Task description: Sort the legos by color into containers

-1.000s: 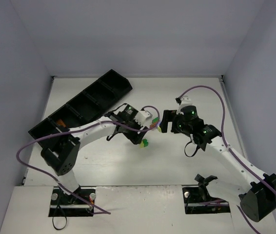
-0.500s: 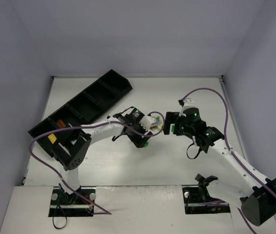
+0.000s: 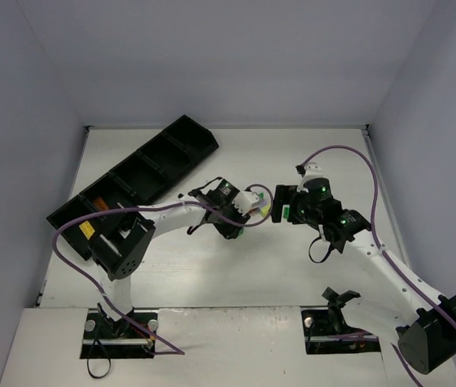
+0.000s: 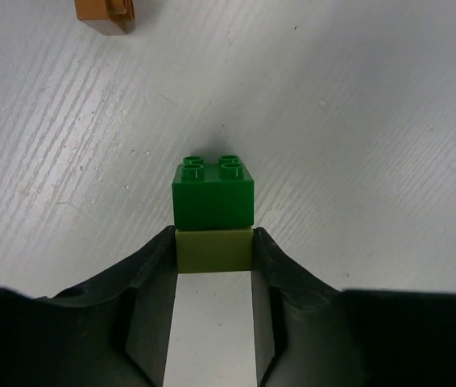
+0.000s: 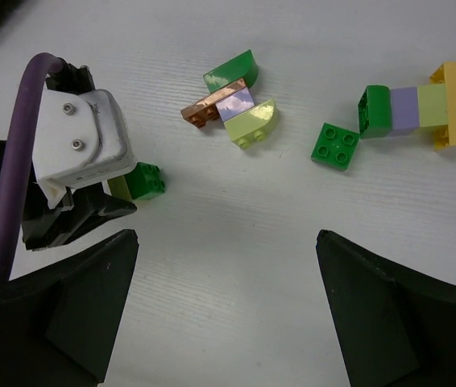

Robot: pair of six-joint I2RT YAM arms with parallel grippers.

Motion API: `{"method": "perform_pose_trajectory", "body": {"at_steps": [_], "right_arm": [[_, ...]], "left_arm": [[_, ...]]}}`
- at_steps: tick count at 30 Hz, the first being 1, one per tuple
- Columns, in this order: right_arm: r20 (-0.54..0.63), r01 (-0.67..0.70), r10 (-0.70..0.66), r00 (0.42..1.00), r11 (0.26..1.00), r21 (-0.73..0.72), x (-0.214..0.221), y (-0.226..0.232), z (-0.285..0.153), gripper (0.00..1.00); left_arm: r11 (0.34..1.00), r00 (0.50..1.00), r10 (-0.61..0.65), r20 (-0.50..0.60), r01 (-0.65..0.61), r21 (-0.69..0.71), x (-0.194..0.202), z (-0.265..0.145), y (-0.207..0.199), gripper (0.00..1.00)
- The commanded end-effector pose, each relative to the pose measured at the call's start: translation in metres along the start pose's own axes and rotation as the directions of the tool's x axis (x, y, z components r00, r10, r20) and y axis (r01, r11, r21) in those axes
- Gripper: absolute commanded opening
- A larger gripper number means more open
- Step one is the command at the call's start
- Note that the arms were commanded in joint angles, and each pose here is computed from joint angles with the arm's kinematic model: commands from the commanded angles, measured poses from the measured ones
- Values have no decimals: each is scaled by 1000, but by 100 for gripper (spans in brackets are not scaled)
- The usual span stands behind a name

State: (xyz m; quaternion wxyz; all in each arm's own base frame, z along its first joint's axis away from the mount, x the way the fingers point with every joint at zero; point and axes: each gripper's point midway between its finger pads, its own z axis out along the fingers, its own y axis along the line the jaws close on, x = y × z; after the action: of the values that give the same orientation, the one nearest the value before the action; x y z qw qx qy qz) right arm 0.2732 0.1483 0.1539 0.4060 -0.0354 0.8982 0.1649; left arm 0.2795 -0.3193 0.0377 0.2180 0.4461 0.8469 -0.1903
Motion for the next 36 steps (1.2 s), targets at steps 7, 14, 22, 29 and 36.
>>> {"method": "perform_pose_trajectory", "body": {"at_steps": [7,14,22,29,36], "right_arm": [[89,-7,12,996,999,-50,-30,13,-11,89],[123,-22,36,992,993,-113,-60,33,-26,89],[64,-53,75,995,956,-287,-81,76,-33,89],[-3,-92,99,995,919,-383,-90,102,-26,87],[-43,-112,104,994,879,-463,-92,121,-24,87]], "left_arm": [[999,984,30,174,-25,-32,-30,-35,-6,22],[994,920,32,391,10,-105,-68,-89,8,22],[993,811,108,575,-67,-93,-98,-137,-10,21],[987,750,158,642,-142,-78,-112,-163,-26,22],[980,704,188,685,-186,-78,-124,-182,-37,23]]}}
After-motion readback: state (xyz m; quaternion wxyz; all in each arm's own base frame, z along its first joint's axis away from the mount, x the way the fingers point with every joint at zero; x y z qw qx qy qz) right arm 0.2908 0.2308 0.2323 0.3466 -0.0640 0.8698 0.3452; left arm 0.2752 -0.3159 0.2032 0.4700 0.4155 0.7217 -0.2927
